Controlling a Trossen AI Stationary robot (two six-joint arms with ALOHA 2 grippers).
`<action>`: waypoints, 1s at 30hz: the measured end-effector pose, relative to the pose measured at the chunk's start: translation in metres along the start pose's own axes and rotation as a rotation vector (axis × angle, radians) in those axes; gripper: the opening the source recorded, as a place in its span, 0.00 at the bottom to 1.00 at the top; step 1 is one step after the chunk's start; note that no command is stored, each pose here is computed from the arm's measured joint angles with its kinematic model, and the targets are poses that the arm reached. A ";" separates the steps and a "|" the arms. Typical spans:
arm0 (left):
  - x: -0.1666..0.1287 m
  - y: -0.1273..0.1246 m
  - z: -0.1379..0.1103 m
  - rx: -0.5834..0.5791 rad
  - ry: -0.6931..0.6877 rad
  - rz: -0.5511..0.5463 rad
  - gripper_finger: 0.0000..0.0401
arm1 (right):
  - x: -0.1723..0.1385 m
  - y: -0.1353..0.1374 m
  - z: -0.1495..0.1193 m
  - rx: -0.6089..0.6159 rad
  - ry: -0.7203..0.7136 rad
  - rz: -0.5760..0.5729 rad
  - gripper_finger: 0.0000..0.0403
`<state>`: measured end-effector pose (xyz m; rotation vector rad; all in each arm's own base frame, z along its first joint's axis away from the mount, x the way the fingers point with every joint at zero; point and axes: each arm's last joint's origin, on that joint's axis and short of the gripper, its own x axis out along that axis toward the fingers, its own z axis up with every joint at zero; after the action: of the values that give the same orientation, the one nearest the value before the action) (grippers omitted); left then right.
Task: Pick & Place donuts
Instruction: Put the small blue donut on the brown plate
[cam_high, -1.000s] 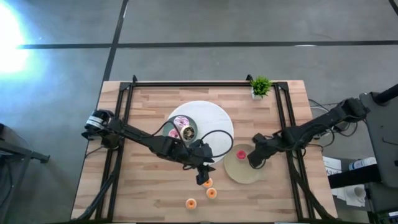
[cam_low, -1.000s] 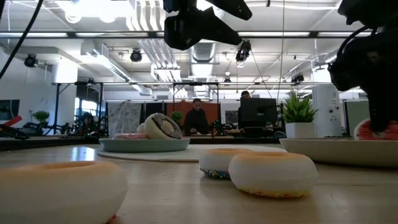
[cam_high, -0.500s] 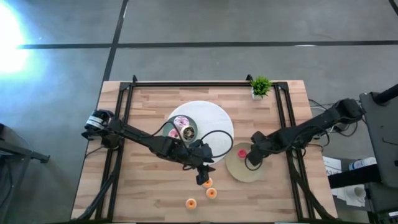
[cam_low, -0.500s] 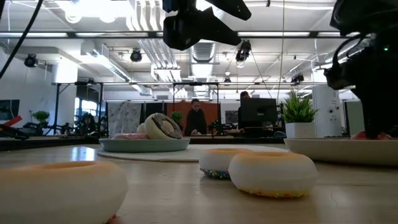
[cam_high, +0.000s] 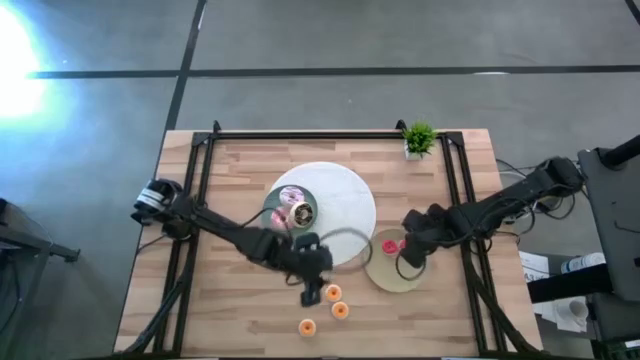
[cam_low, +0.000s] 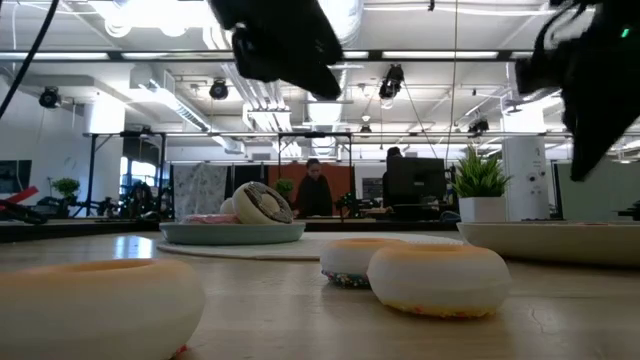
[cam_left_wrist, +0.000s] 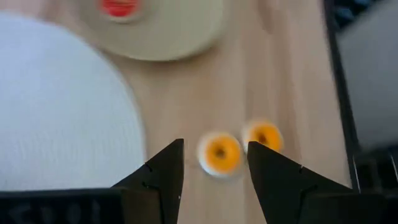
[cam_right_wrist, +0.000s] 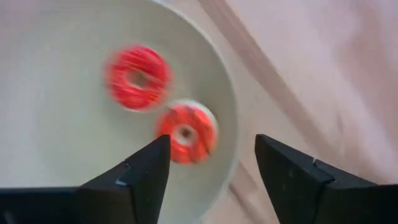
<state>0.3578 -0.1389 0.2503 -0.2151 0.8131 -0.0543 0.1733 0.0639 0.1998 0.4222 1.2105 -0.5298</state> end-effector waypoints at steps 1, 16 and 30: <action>0.000 -0.007 -0.006 0.062 0.011 -0.012 0.38 | -0.006 0.005 0.001 -0.061 -0.045 0.012 0.57; 0.062 -0.036 -0.054 0.614 0.082 0.086 0.38 | -0.020 0.039 0.006 -0.278 -0.140 0.020 0.57; 0.081 -0.037 -0.051 0.651 0.105 0.063 0.29 | -0.026 0.045 0.011 -0.214 -0.185 0.014 0.57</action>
<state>0.3778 -0.1946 0.1666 0.4312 0.8659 -0.2671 0.2014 0.0984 0.2292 0.1950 1.0714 -0.4126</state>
